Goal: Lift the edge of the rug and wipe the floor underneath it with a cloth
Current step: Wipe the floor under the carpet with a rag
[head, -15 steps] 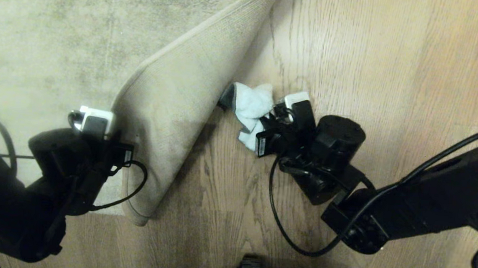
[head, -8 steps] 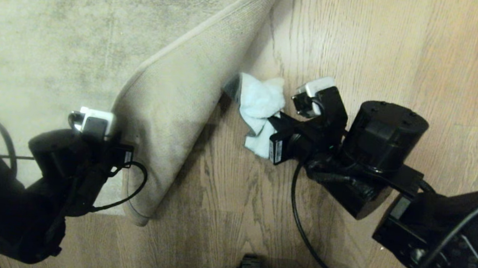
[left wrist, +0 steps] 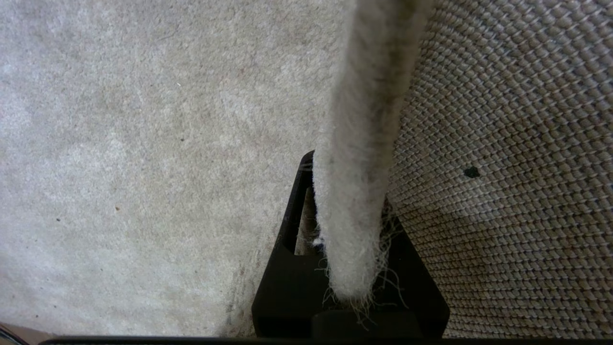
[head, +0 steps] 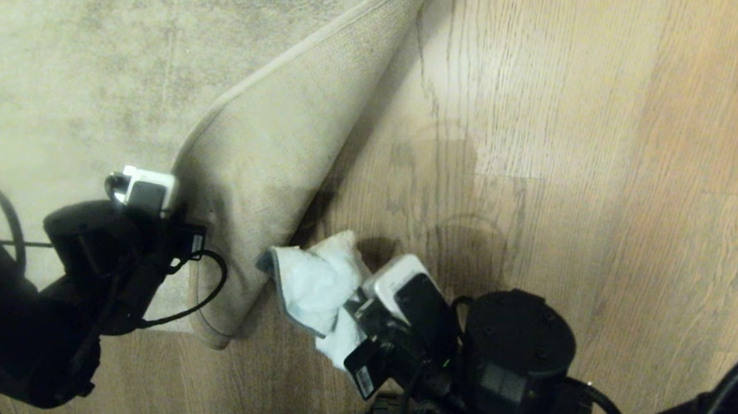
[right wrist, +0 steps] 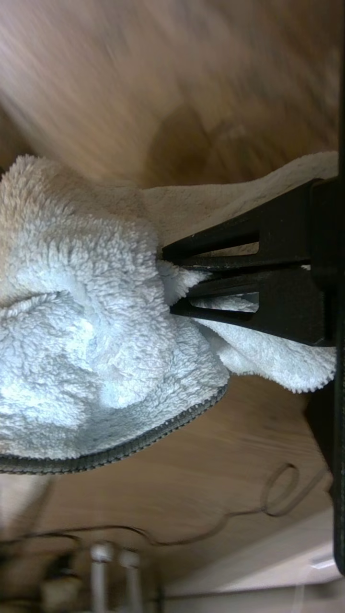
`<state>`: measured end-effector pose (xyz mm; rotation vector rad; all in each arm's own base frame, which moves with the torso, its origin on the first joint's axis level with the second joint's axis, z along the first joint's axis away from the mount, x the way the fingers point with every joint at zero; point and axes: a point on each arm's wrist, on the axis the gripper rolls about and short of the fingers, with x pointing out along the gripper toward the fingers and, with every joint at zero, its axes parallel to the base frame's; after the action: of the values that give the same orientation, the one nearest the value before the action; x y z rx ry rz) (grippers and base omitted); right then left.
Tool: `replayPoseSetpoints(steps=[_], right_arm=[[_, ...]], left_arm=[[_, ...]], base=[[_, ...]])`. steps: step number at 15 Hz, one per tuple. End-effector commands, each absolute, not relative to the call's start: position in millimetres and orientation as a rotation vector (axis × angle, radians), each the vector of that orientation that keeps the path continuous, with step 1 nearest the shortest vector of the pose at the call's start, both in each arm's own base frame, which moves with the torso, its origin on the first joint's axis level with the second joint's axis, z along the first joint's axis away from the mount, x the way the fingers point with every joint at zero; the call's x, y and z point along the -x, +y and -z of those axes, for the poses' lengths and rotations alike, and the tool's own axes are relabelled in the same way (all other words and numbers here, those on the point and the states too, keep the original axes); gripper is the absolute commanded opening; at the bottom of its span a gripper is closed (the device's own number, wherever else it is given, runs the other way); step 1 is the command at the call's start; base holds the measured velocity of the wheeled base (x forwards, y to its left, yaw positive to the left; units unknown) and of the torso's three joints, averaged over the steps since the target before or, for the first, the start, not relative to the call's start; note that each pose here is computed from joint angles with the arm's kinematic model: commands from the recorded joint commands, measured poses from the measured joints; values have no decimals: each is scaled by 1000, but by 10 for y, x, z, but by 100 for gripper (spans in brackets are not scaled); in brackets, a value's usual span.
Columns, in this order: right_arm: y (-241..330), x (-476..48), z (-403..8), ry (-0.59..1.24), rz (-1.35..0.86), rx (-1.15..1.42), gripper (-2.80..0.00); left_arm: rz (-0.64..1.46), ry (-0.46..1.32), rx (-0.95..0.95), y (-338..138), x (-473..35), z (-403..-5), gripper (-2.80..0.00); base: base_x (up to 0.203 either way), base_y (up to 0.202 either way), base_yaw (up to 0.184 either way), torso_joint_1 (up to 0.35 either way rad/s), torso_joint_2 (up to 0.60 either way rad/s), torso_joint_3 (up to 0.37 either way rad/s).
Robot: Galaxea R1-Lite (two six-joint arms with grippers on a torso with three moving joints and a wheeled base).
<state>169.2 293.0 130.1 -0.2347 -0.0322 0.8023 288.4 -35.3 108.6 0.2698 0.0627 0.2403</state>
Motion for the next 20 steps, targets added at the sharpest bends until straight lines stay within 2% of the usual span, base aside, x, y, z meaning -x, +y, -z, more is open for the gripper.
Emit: replayPoseSetpoints(steps=[1, 4, 10, 15, 20], right_arm=[[3112, -1702, -801, 50, -838, 303, -280], [3215, -1742, -510, 78, -849, 306, -280], [3284, -2050, -189, 129, -786, 282, -280], [3049, -2600, -320, 89, -632, 236, -280], [2858, -3094, -734, -40, -501, 185, -280]], left_arm=[[-243, 55, -269, -357, -2883, -1095, -280], [-243, 55, -269, -356, -2875, -1098, -280], [-242, 58, -270, -358, -2864, -1093, -280], [-251, 63, -271, -356, -2861, -1084, -280], [-251, 65, -271, -356, -2862, -1079, -280]], base=[[0, 0, 0, 0, 0, 0], [0, 0, 0, 0, 0, 0], [0, 0, 0, 0, 0, 0], [0, 0, 0, 0, 0, 0], [0, 0, 0, 0, 0, 0]])
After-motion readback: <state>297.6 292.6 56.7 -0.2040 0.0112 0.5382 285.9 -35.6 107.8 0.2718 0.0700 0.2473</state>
